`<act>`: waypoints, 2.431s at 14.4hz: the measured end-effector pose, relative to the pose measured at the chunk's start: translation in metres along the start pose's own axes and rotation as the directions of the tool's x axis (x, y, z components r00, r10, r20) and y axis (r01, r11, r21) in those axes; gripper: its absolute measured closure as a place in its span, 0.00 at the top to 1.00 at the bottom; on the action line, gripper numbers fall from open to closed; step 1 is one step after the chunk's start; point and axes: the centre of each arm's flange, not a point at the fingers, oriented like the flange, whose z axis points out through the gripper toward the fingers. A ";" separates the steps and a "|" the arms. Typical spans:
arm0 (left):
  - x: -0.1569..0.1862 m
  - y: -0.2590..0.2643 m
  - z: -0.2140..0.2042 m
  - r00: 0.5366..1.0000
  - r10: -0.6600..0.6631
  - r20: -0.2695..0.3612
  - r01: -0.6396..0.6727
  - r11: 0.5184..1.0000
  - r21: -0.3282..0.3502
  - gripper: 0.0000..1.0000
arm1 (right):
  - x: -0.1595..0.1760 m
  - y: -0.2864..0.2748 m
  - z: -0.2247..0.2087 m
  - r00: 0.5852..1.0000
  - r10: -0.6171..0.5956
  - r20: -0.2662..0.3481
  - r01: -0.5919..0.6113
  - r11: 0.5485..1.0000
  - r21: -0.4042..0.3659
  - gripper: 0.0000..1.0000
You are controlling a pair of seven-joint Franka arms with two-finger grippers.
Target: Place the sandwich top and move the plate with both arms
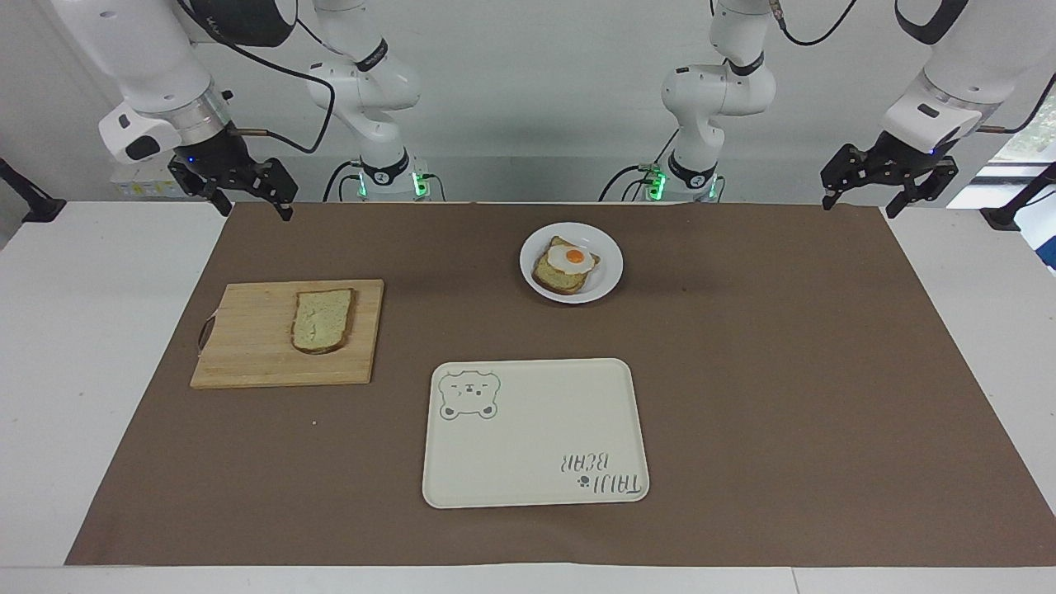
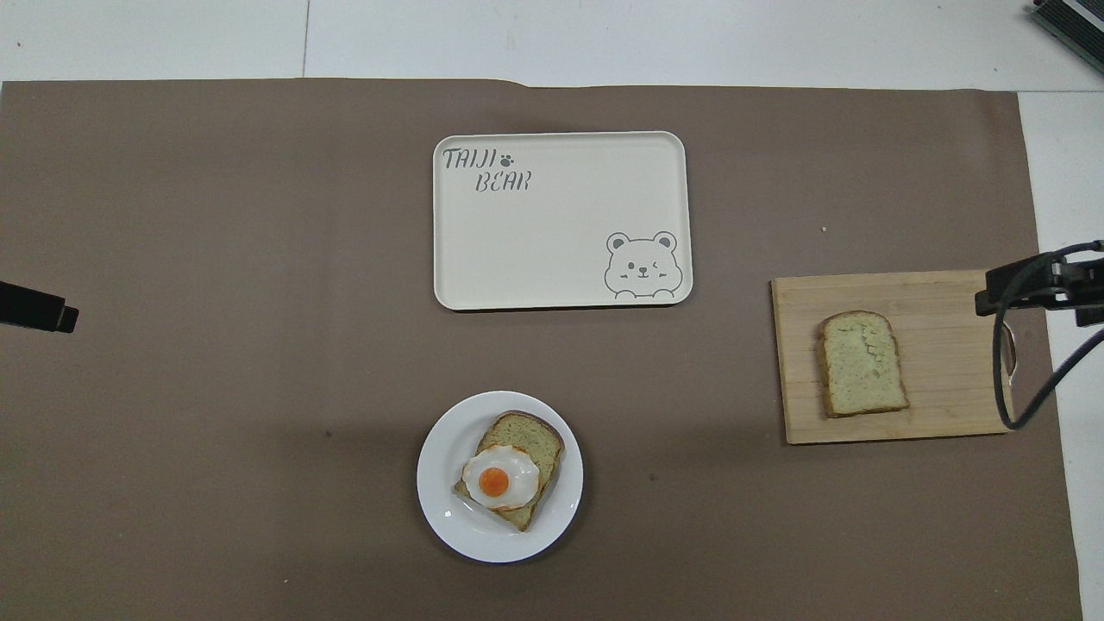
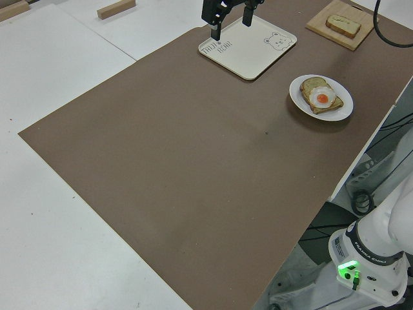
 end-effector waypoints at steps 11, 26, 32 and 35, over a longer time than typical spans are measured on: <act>0.005 0.024 0.000 0.999 0.034 -0.001 -0.034 0.999 0.003 1.00 | -0.003 0.002 0.001 1.000 0.002 0.005 -0.002 1.000 0.001 1.00; 0.006 0.019 -0.028 1.000 -0.011 -0.024 0.011 1.000 0.008 1.00 | -0.009 0.002 0.015 0.999 0.000 -0.035 0.001 1.000 0.007 1.00; 0.005 0.019 -0.028 1.000 -0.011 -0.021 0.011 1.000 0.008 1.00 | -0.012 0.015 0.063 0.995 -0.083 -0.049 0.083 0.997 0.007 1.00; 0.005 0.019 -0.028 1.000 -0.011 -0.019 0.011 1.000 0.007 1.00 | -0.005 0.034 0.109 0.989 -0.134 -0.059 0.134 0.991 0.003 1.00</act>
